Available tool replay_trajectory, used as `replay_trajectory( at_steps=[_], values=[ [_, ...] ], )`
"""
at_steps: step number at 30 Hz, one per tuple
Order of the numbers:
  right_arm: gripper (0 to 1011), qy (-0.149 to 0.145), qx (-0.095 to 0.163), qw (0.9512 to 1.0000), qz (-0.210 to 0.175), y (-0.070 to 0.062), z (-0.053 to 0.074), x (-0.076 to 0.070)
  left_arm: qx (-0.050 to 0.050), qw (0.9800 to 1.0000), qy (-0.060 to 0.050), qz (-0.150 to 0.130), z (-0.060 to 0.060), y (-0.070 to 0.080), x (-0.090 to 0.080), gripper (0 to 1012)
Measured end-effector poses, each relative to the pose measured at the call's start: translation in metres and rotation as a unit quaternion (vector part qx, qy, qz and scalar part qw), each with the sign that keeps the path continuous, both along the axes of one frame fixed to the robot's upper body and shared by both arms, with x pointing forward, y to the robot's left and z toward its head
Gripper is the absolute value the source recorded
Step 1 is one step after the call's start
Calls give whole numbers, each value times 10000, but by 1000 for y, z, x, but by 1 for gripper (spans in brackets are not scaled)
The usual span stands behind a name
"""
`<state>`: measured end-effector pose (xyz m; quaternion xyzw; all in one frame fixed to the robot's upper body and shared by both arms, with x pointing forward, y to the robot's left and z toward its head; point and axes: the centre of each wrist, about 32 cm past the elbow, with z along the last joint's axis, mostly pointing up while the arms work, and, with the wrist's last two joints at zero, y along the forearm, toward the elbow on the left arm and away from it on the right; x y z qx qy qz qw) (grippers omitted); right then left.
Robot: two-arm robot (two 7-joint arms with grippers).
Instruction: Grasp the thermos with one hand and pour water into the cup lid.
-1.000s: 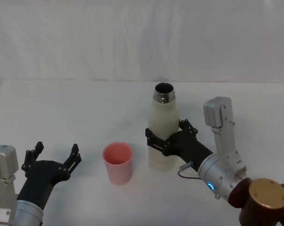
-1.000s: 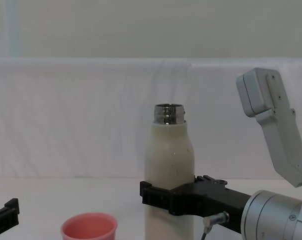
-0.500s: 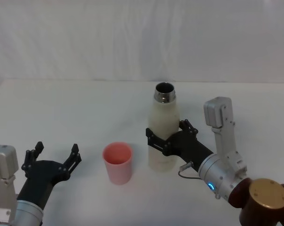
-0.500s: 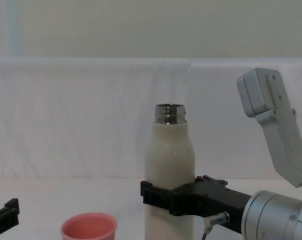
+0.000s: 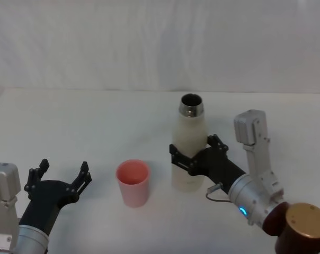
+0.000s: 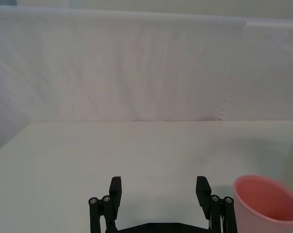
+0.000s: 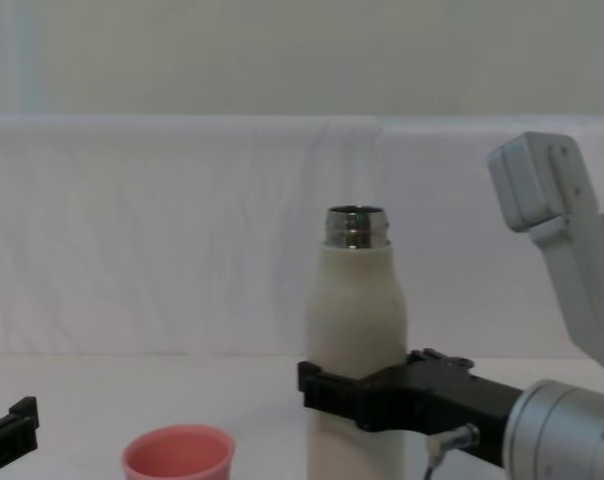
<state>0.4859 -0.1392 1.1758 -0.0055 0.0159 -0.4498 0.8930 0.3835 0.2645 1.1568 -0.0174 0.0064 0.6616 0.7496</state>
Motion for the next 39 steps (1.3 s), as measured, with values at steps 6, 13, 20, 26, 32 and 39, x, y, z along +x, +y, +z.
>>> replay_trajectory(
  at_steps=[6,13,20,26,32,39],
  values=[
    [962,-178,-246,9995,-93,-6,5,-6,0,10000,0,0,0,0,0,1001],
    [962,-481,-625,9968,-135,-11,14,-10,0,10000,0,0,0,0,0,1001],
    [962,-741,-1052,9916,-142,-16,21,-14,0,10000,0,0,0,0,0,1001],
    [962,-943,-1458,9848,-110,-18,25,-16,0,10000,0,0,0,0,0,1001],
    [962,-1191,-2021,9721,0,-18,29,-18,0,10000,0,0,0,0,0,1001],
    [962,-1479,-2711,9510,151,-12,30,-20,0,10000,0,0,0,0,0,1001]
  ],
)
